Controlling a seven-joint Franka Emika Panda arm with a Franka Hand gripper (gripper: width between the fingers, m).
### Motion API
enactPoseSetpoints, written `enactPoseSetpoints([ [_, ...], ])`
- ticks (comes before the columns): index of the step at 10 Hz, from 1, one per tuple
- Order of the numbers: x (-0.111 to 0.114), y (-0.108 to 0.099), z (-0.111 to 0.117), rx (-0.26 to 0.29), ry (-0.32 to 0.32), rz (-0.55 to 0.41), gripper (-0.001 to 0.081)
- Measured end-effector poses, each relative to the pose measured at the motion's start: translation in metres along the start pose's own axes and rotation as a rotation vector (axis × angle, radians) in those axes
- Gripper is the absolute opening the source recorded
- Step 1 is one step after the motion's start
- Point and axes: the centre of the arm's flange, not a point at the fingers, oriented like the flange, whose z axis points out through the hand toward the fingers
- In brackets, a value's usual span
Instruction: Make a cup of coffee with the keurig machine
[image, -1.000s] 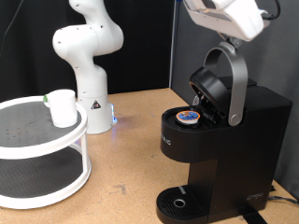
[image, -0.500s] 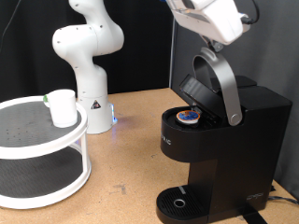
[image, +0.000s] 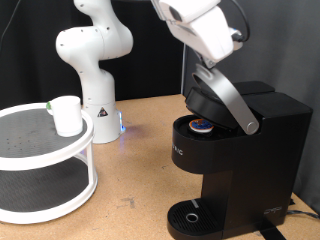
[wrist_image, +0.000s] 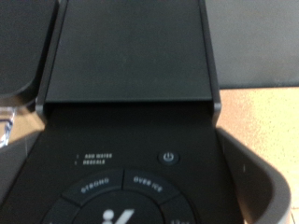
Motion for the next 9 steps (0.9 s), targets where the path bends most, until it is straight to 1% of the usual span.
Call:
enactPoseSetpoints([
  [3, -0.01, 0.009, 0.001, -0.006, -0.012, 0.005, 0.0001],
  [6, -0.018, 0.019, 0.005, -0.029, -0.049, 0.036, 0.0001],
  [8, -0.03, 0.037, 0.016, -0.045, -0.071, 0.081, 0.0001],
  [9, -0.035, 0.046, 0.022, -0.055, -0.068, 0.099, 0.0001],
])
